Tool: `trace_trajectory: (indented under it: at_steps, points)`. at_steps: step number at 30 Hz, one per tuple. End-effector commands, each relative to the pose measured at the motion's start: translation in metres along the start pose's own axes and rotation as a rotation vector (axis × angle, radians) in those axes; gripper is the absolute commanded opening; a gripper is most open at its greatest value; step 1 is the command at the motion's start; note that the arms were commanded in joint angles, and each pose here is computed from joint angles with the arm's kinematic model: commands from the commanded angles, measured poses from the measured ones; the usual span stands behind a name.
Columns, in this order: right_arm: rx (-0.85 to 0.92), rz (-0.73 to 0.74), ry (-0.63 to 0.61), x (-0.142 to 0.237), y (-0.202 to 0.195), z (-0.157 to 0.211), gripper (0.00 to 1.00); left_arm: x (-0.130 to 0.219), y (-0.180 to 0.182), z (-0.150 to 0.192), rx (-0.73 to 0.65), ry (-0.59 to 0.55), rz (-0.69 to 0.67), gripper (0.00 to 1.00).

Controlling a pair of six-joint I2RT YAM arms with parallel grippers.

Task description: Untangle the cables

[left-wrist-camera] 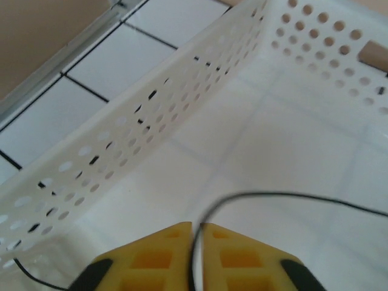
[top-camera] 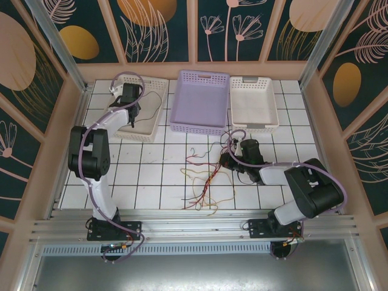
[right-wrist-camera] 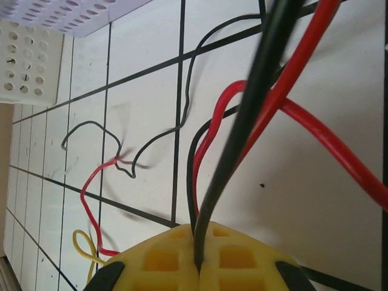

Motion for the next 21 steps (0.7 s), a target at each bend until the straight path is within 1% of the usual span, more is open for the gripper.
trace_trajectory:
  at_steps: [1,3,4,5,8,11,13,15,17,19,21]
  points:
    - [0.042,-0.056,0.004,0.001,0.015,0.001,0.0,-0.002,0.003,0.0,0.022,0.029,-0.019,0.14]
    - [0.045,-0.056,0.006,0.001,0.016,0.002,0.0,-0.001,0.005,-0.002,0.019,0.028,-0.029,0.21]
    - [0.047,-0.057,0.005,0.001,0.017,0.002,0.0,-0.001,0.007,-0.002,0.018,0.028,-0.035,0.26]
    - [0.046,-0.055,0.006,0.001,0.016,0.002,0.0,-0.001,0.008,-0.003,0.013,0.029,-0.04,0.34]
    - [0.048,-0.055,0.008,0.0,0.017,0.003,0.0,0.003,0.01,-0.01,0.015,0.022,-0.042,0.46]
    - [0.052,-0.054,0.005,0.0,0.017,0.002,0.0,0.015,0.012,-0.022,0.023,0.005,-0.027,0.61]
    - [0.055,-0.06,0.0,0.0,0.019,0.001,0.0,0.029,0.011,-0.034,0.038,-0.017,0.013,0.7]
    - [0.058,-0.071,-0.003,0.0,0.023,-0.001,0.0,0.045,0.007,-0.044,0.05,-0.027,0.082,0.77]
    - [0.063,-0.103,-0.002,0.001,0.031,-0.002,0.0,0.062,0.004,-0.049,0.06,-0.027,0.157,0.8]
    - [0.065,-0.151,-0.007,0.004,0.042,-0.005,0.0,0.082,0.0,-0.048,0.062,-0.025,0.242,0.84]
    - [0.075,-0.199,-0.016,0.009,0.057,-0.009,0.0,0.103,-0.007,-0.043,0.057,-0.025,0.327,0.85]
Point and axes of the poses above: each hand's point on the last joint's axis, 136 mm out from that joint toward the fingers, its own x axis back along the fingers, its own y axis along the line the jaws close on, z = x × y, the point moved 2 cm from there along x, back along the fingers, and after that the axes turned 12 degrees about -x, right-handed, at the moved point
